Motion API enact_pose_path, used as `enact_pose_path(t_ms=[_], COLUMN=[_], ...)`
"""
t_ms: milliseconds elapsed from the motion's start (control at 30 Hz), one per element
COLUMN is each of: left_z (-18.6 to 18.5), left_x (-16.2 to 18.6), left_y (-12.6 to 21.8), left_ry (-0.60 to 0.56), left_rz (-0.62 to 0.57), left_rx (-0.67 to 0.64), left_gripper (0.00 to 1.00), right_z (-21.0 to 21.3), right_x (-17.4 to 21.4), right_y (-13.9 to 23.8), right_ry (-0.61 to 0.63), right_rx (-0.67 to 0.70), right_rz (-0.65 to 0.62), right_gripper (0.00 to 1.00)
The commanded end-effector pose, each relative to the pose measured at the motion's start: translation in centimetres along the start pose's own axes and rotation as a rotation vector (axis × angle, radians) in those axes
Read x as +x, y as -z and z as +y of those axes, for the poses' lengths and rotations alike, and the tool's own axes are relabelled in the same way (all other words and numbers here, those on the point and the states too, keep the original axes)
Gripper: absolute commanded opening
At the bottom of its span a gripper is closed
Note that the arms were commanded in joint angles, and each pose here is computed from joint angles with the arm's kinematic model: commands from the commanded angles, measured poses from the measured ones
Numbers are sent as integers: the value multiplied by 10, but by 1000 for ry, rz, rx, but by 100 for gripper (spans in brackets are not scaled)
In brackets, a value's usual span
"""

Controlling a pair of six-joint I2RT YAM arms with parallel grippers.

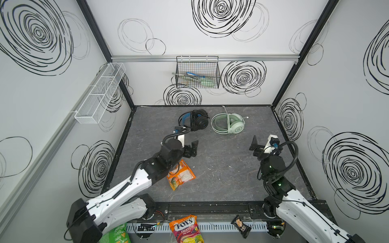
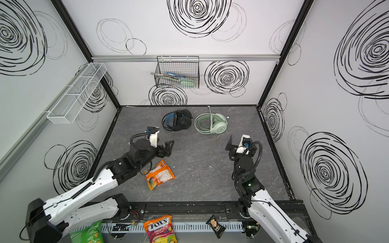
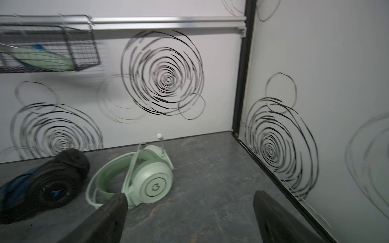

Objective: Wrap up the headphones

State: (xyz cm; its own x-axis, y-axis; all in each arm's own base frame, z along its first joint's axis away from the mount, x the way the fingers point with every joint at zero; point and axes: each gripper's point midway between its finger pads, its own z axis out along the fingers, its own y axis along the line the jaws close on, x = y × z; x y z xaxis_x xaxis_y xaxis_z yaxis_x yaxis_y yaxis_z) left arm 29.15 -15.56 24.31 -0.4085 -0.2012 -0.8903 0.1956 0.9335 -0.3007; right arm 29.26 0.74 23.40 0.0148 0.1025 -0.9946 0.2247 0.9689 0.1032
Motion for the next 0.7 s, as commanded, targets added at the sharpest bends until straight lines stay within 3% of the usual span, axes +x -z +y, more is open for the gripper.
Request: enact_pose_path(t_ms=[0,133,200,433,667], left_z=[55,110,130,156,175], left_x=[0,-5,1,32,27], left_y=[16,44,53,33,16], left_ry=[53,49,9,-224,-172], left_rz=[-109,-347,-408,-336,-459], left_rx=[-178,-358,-454,-595,-583], left_gripper=[96,96,96,96,96], right_z=[-2,-15,-16,-15,-18], right_x=[2,31,49,78,86], right_y=[-12,-15,-21,-28,-51], right_ry=[-126,-86,-65,-18,19], right_rx=[-69,-45,-27,-17,61], right_rz=[-6,-5,45,57,121], right_gripper=[97,97,97,97,97])
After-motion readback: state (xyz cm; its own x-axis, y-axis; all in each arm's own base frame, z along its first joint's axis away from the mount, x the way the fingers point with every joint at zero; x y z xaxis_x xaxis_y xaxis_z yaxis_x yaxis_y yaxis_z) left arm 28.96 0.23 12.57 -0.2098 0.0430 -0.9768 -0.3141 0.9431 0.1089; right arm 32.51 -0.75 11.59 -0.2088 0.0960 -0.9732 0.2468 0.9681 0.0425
